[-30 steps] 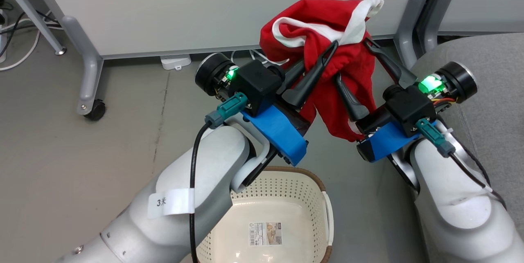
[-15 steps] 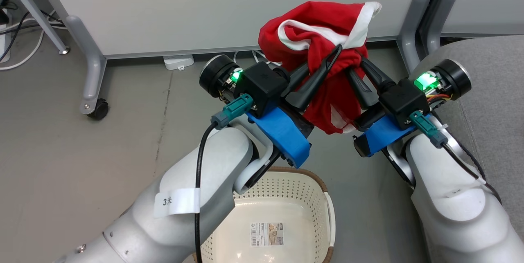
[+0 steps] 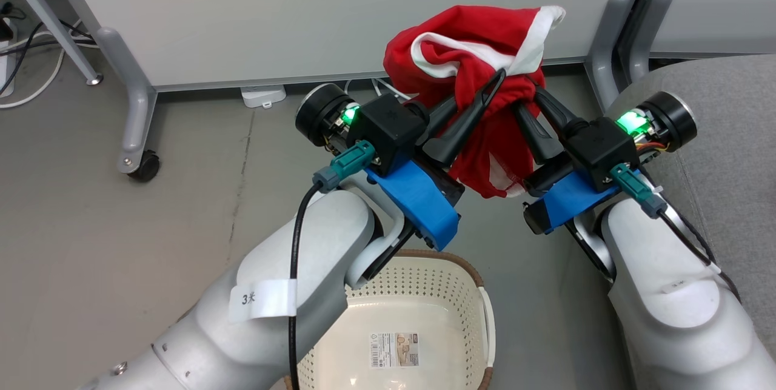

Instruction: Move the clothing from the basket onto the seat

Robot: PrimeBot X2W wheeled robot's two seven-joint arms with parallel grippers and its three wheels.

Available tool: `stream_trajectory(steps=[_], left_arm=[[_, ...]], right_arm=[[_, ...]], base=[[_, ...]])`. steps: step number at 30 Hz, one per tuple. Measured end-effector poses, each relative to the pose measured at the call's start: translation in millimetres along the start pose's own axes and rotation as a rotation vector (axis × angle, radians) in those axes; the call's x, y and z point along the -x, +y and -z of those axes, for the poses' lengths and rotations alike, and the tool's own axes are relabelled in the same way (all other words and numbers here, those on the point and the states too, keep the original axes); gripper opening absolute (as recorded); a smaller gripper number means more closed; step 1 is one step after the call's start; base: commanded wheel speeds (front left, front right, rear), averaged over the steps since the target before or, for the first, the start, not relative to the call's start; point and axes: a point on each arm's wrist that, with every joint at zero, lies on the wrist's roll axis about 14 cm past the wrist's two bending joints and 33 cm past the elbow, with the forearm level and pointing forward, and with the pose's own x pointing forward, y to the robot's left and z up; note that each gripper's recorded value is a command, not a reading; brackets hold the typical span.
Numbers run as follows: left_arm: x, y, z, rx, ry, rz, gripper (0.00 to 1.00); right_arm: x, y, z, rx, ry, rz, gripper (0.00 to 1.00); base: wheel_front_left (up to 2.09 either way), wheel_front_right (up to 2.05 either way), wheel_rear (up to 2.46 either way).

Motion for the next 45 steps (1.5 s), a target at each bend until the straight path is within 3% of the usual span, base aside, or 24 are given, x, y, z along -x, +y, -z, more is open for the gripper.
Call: stream_trajectory(steps=[7, 8, 9, 30, 45], left_arm=[[0, 2, 1, -0.003, 0.003, -0.008, 0.0], [0, 3, 2, -0.005, 0.002, -0.013, 0.58], [0, 3, 2, -0.005, 0.003, -0.016, 1.0], [-10, 16, 32, 0.013, 0.05, -0.023, 1.0], [-42, -18, 77, 0.064, 0.093, 0.122, 1.0]], right_arm=[[1, -1, 3, -0.021, 0.005, 0.009, 0.0], [1, -2, 3, -0.022, 0.006, 0.01, 0.0], [1, -2, 3, -0.024, 0.006, 0.012, 0.0], [13, -53, 29, -0.091, 0.037, 0.179, 0.0], [68, -126, 59, -0.069, 0.11, 0.411, 0.0]], base=[[0.0, 0.0, 0.0], [0.0, 0.0, 0.0], [0.0, 0.0, 0.0], [0.0, 0.0, 0.0], [0.0, 0.0, 0.0]])
